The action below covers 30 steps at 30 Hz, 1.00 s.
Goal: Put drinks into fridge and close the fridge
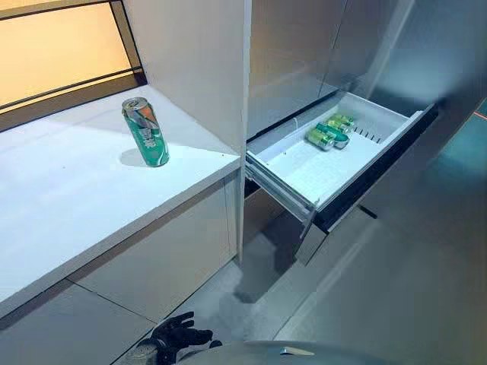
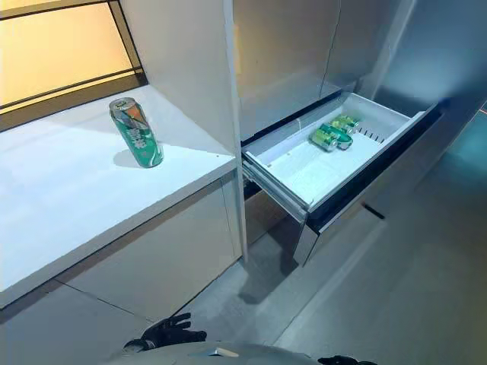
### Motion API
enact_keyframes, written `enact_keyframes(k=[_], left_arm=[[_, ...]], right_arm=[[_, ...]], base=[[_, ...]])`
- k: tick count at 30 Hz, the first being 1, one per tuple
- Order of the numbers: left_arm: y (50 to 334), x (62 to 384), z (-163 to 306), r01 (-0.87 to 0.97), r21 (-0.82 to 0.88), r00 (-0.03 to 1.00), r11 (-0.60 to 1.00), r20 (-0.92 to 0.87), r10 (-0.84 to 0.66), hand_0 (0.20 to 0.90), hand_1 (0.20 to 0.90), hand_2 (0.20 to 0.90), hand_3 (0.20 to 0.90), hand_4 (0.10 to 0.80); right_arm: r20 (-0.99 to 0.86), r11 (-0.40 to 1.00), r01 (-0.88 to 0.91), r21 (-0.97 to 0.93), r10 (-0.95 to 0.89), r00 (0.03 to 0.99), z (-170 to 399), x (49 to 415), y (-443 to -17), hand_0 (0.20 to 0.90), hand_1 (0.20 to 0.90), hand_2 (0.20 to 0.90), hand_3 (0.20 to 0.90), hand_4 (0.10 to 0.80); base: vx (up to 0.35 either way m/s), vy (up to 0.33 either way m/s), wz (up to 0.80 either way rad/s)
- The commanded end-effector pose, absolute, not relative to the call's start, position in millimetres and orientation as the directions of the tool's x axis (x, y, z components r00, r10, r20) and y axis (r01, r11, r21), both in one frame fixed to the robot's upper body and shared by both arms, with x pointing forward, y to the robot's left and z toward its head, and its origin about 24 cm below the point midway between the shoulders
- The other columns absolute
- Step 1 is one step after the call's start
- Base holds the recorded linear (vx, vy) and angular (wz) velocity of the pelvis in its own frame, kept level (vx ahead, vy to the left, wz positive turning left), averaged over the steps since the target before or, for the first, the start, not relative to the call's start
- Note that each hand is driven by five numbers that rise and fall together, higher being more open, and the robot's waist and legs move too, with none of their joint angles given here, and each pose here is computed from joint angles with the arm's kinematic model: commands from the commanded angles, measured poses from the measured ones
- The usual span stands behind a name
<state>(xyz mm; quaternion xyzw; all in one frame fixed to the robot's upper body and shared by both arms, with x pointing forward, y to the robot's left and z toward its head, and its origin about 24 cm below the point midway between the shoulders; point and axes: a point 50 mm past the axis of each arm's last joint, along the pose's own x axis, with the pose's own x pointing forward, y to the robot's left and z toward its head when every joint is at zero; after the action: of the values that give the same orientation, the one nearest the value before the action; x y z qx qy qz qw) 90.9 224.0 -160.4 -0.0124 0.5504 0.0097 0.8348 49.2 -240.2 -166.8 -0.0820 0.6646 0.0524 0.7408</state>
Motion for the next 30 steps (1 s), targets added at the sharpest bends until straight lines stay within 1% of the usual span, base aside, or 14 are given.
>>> enact_keyframes(k=[1,20,26,30], left_arm=[[203,110,-160,0.047,-0.053,0.427,0.997,-0.902,-0.068,0.9,0.9,0.9,0.9,0.8],[199,121,-155,0.096,-0.087,0.488,0.992,-0.864,-0.123,0.9,0.9,0.9,0.9,0.8],[195,127,-152,0.171,-0.067,0.516,0.983,-0.844,-0.147,0.9,0.9,0.9,0.9,0.8],[191,134,-149,0.284,-0.035,0.539,0.958,-0.82,-0.19,0.9,0.9,0.9,0.9,0.8]], right_arm=[[-0.981,0.974,-0.224,0.028,0.07,0.183,-167,79,-217,0.9,0.9,0.9,0.9,0.8],[-0.979,0.975,-0.22,0.024,0.067,0.191,-166,80,-218,0.9,0.9,0.9,0.9,0.8],[-0.979,0.974,-0.227,0.024,0.069,0.19,-166,80,-218,0.9,0.9,0.9,0.9,0.8],[-0.979,0.972,-0.234,0.023,0.069,0.191,-166,81,-219,0.9,0.9,0.9,0.9,0.8]], base=[[0.0,0.0,0.0],[0.0,0.0,0.0],[0.0,0.0,0.0],[0.0,0.0,0.0]])
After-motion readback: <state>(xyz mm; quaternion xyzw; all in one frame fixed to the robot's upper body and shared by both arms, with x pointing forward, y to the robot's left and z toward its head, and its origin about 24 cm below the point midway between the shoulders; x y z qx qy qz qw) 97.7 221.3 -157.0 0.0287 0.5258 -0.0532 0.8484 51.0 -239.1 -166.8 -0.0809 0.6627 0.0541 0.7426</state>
